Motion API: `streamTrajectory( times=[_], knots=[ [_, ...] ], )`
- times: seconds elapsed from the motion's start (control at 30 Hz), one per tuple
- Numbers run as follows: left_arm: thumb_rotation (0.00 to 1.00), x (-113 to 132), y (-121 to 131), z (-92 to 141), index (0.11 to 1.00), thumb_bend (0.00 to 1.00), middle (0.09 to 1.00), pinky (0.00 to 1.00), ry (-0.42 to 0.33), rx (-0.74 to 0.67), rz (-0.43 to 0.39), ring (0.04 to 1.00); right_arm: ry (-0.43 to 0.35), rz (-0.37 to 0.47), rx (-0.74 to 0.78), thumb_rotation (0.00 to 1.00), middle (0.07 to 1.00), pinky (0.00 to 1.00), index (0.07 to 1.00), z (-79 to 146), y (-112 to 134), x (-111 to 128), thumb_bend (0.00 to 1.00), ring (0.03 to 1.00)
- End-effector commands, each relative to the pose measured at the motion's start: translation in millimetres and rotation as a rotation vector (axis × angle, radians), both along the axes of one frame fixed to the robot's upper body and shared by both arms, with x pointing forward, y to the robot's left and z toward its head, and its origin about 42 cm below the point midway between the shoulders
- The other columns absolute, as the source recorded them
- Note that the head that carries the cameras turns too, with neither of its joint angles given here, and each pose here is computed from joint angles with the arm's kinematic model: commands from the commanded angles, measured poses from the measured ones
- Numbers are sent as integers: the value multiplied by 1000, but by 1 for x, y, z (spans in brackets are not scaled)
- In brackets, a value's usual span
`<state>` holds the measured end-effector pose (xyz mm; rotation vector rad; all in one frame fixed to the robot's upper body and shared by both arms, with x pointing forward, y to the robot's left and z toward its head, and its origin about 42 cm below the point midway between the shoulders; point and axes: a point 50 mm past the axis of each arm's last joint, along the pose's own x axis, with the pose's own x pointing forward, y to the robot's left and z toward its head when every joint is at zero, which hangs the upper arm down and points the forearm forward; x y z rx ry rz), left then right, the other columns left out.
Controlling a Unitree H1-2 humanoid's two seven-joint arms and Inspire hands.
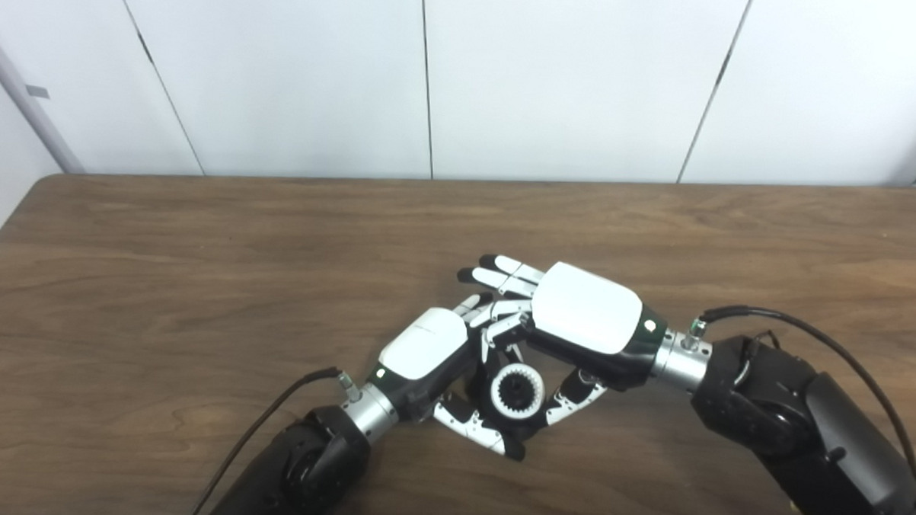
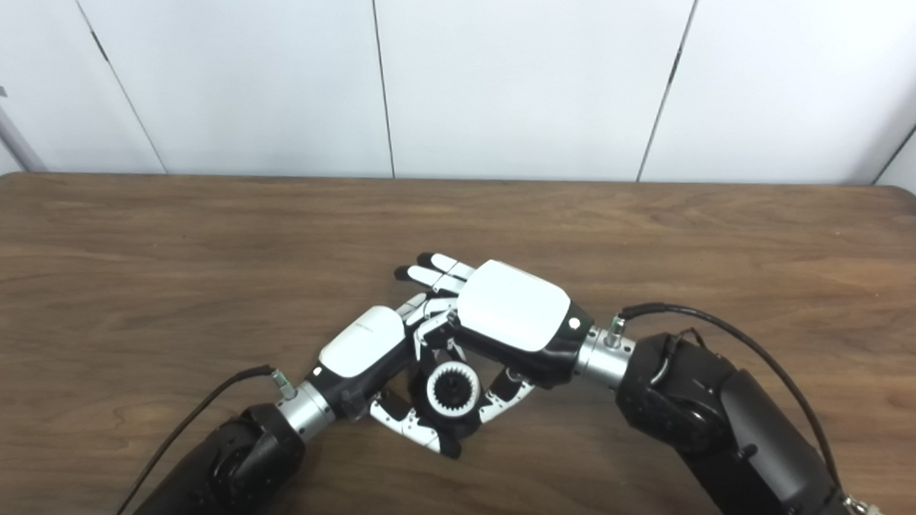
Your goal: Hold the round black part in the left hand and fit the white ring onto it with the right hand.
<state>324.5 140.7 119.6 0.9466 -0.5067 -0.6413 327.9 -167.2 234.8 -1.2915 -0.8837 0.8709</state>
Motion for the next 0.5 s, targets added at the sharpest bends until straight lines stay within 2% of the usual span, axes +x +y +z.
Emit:
streamTrajectory(
  times=[0.0, 0.23, 0.47],
  knots=[
    [52, 0, -17, 16, 482, 521, 780, 1000, -52, -22, -44, 931, -26, 69, -20, 141, 752, 1000, 480, 7, 12, 0, 525, 987],
    [50, -1, -19, 15, 481, 521, 762, 1000, -65, 2, -49, 910, -18, 65, -33, 143, 762, 1000, 481, 14, 15, 6, 525, 994],
    [55, -1, -22, 14, 480, 523, 733, 1000, -47, -12, -49, 898, 39, 53, -31, 141, 773, 1000, 481, 20, 15, 12, 525, 1000]
  ],
)
